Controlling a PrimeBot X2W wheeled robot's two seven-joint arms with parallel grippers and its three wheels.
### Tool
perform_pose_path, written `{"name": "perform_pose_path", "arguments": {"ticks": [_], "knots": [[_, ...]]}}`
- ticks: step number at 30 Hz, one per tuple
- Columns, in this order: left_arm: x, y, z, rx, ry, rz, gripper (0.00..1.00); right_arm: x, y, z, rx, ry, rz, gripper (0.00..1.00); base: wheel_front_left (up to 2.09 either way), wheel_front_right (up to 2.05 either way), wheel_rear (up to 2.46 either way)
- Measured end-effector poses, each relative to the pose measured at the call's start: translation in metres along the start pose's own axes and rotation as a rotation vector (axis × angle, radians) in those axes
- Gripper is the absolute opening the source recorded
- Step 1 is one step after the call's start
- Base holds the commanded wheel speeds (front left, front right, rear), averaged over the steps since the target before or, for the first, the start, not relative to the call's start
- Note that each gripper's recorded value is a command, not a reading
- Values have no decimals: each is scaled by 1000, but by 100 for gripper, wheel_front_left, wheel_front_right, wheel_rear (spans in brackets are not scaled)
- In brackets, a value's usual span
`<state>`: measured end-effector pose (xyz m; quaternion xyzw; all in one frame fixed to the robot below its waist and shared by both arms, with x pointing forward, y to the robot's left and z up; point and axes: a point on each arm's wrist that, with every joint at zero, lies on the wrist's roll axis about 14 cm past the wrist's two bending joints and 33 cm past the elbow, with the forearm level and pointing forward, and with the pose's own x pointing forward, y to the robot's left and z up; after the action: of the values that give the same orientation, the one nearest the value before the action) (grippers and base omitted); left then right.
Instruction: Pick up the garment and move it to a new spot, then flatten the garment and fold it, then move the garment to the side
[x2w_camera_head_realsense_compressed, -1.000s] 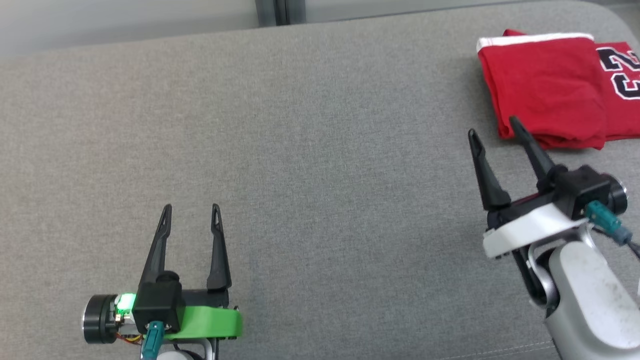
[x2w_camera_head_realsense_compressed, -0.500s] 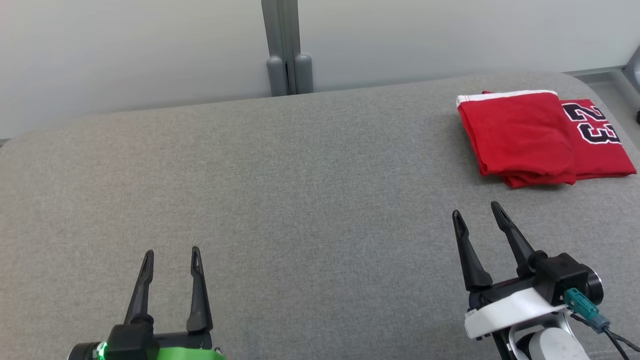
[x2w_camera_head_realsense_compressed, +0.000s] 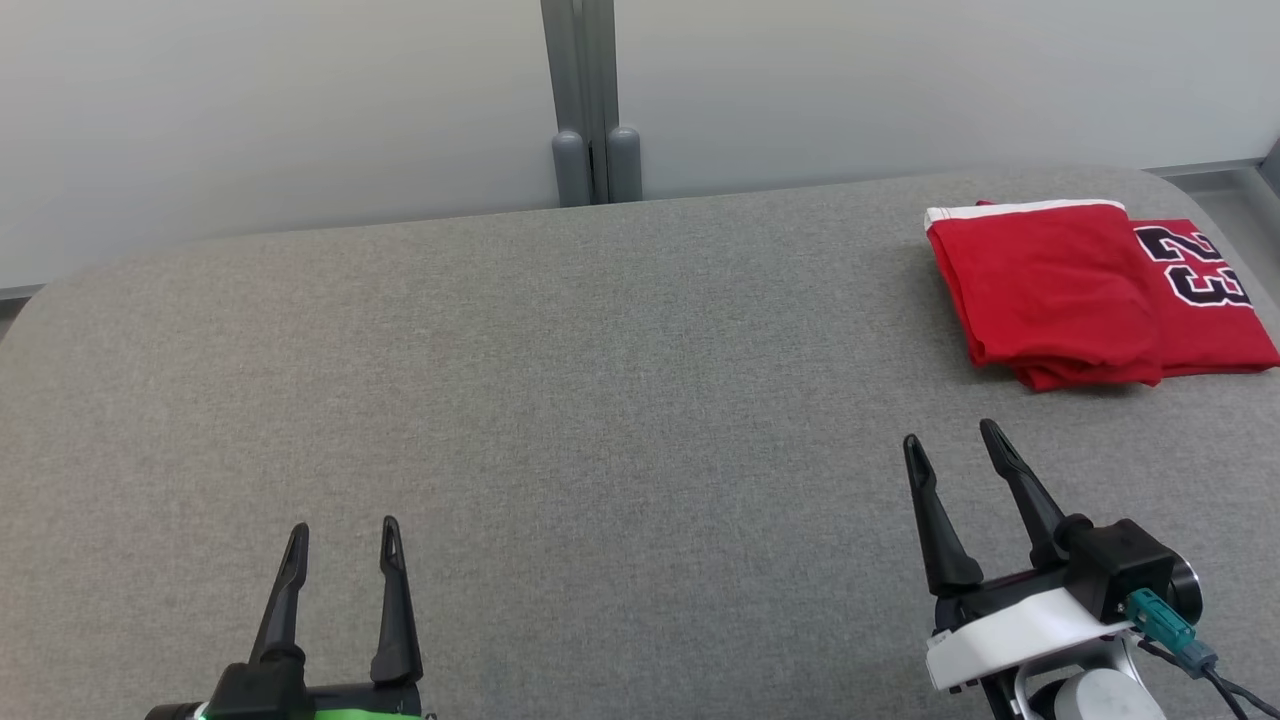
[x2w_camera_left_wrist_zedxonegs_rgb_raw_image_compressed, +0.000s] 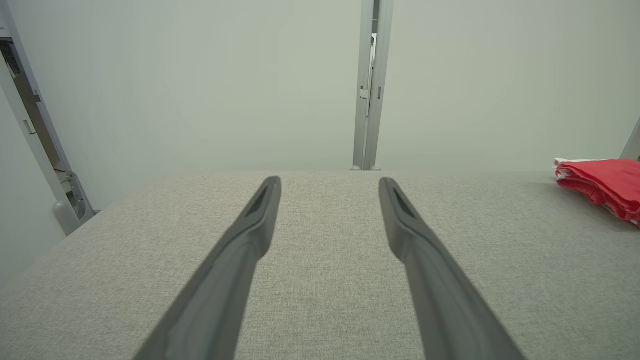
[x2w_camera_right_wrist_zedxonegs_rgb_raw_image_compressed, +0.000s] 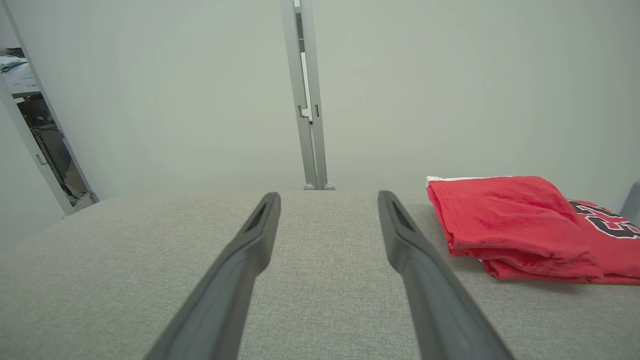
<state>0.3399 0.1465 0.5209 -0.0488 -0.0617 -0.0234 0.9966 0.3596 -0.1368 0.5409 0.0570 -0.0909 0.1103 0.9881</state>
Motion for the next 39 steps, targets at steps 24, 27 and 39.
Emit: {"name": "perform_pose_path", "arguments": {"ticks": [24,27,39], "knots": [[-4,13,-27,-239,115,67,0,-8,-15,-24,256,77,-96,0,0,0,0],[-2,16,-28,-292,123,76,0,-8,-19,-24,306,77,-113,0,0,0,0],[5,23,-34,-483,155,107,0,-6,-31,-27,490,82,-174,0,0,0,0]]}}
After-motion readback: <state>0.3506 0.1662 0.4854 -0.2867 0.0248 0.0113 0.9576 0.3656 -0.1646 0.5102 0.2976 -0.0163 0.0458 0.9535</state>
